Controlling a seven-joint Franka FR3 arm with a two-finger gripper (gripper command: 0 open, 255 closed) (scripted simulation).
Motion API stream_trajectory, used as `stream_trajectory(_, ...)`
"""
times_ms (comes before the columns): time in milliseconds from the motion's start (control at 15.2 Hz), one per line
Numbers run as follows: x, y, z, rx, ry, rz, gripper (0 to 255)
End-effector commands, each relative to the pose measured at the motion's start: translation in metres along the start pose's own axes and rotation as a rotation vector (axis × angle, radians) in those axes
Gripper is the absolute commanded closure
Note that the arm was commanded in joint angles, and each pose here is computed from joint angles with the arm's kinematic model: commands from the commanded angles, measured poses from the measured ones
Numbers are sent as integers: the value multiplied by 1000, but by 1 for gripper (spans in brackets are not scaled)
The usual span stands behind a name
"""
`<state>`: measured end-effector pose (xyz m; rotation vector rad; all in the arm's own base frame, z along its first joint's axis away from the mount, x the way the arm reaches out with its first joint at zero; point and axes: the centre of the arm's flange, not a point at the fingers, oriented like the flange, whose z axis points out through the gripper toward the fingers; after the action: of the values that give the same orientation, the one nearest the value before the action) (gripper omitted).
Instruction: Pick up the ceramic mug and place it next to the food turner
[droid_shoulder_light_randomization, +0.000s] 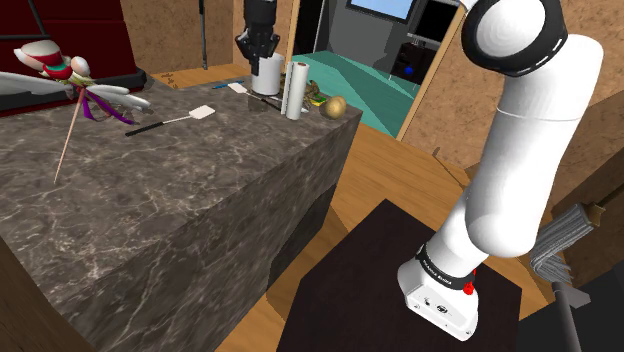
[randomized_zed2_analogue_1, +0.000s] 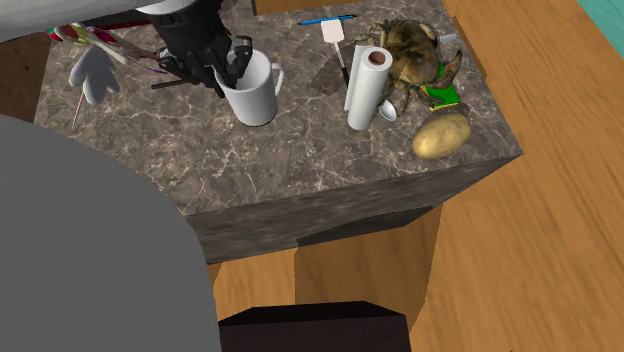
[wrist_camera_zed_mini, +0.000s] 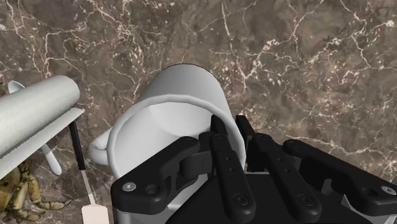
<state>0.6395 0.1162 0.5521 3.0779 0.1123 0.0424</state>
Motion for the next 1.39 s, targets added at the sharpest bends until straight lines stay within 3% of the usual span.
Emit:
stream_trajectory(0,9,-28,-4,0,0,1,255)
stream_trajectory(396,19,-102,-9,0,0,1,255)
stream_trajectory(1320,18,-107,65,0,0,1,255)
